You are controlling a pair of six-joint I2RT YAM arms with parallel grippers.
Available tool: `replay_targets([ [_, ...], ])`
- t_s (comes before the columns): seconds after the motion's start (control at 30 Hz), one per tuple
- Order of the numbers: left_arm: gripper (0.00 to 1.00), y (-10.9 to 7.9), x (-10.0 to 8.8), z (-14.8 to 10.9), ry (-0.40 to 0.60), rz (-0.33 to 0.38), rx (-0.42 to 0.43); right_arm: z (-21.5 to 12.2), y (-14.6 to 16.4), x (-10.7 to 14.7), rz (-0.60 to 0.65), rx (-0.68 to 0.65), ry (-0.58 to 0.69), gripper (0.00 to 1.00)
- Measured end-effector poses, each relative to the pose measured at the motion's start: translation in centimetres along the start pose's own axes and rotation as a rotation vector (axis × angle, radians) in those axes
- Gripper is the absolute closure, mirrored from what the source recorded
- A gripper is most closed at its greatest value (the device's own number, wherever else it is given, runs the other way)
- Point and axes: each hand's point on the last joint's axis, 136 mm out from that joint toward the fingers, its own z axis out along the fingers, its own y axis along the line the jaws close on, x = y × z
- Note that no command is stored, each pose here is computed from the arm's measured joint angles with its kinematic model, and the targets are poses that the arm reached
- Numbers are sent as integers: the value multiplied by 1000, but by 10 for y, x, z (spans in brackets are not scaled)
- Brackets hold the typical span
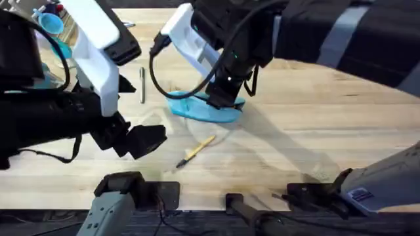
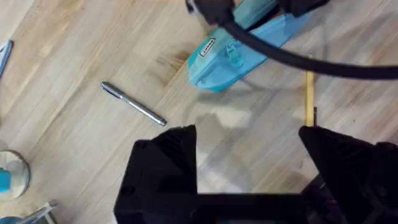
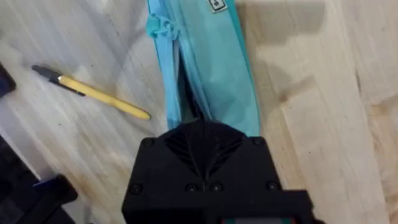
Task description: Unzip the bag, pick up the pens from the table one at a time and place them inside, then zip the bag closed.
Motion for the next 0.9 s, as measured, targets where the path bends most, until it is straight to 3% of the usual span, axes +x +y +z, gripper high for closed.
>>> replay_targets([
  [0.33, 5, 0, 0, 0, 0, 0, 0, 24, -3, -1, -4, 12, -41, 969],
  [0.77, 5, 0, 0, 0, 0, 0, 0, 27, -5, -4, -3, 19, -61, 940],
  [0.83, 5, 0, 0, 0, 0, 0, 0, 27, -5, -4, 0, 18, -62, 832],
  [0.9, 5, 0, 0, 0, 0, 0, 0, 27, -5, -4, 2, 18, -62, 540],
])
